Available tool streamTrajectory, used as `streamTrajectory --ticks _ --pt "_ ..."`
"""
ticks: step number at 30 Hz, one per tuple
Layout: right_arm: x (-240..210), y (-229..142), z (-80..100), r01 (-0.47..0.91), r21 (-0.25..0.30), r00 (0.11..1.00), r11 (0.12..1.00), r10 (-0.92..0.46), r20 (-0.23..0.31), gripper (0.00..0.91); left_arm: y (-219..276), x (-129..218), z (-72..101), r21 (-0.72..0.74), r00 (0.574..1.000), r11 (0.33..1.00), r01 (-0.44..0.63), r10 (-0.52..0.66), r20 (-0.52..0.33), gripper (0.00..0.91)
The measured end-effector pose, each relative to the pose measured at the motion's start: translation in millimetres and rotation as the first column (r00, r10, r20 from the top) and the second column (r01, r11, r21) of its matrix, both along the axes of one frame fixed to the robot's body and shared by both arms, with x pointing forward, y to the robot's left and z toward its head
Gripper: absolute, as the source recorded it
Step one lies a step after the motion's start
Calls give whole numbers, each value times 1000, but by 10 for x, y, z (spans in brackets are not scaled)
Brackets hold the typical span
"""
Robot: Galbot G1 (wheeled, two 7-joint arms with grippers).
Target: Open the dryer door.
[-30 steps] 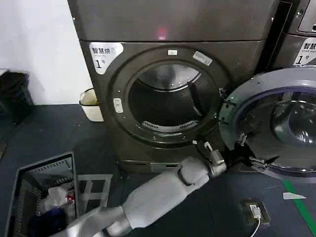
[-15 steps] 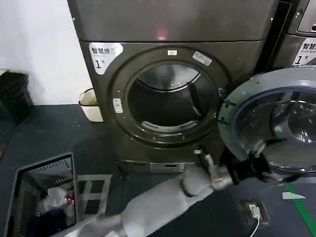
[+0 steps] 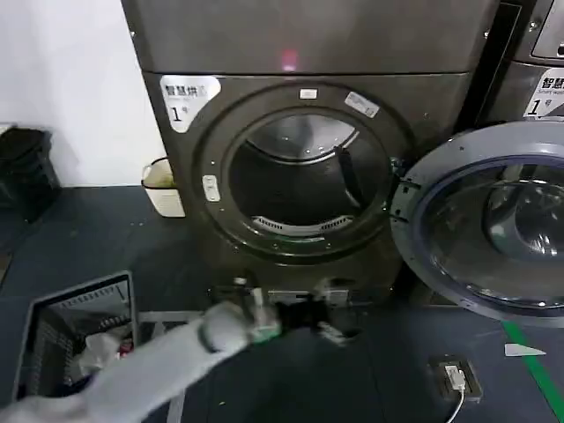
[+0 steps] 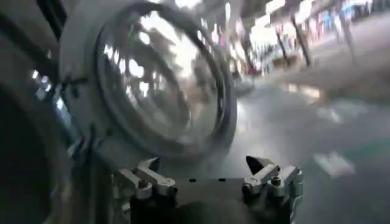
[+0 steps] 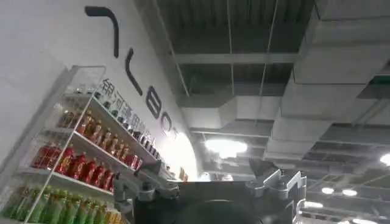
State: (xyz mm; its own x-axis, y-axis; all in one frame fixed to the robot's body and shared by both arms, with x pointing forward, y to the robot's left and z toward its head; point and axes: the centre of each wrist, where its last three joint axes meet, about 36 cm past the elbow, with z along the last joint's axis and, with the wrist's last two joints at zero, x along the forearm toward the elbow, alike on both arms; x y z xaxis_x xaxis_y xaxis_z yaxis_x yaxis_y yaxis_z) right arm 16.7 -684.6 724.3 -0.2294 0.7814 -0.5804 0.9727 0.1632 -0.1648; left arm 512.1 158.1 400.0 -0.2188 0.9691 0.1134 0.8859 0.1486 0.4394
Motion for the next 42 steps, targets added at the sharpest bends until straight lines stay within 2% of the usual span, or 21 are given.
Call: streamTrajectory --ticks 9,18,24,33,42 --pt "15 -17 40 -2 -3 1000 1000 2 -2 907 1163 -126 176 238 994 965 -110 108 23 907" --pt "-27 -51 65 8 1 1000 1000 -8 -12 907 2184 -372 514 485 955 830 -275 293 40 907" --pt "-54 -67 113 12 -5 1000 1000 -13 -10 907 2660 -564 766 632 932 712 -304 361 42 907" --pt "27 -104 36 0 6 1000 1000 0 -11 907 3220 -1044 841 720 876 576 -387 473 93 907" --pt "-45 -128 78 15 3 1000 1000 -15 -3 907 3590 -1261 962 819 858 449 -358 504 99 907"
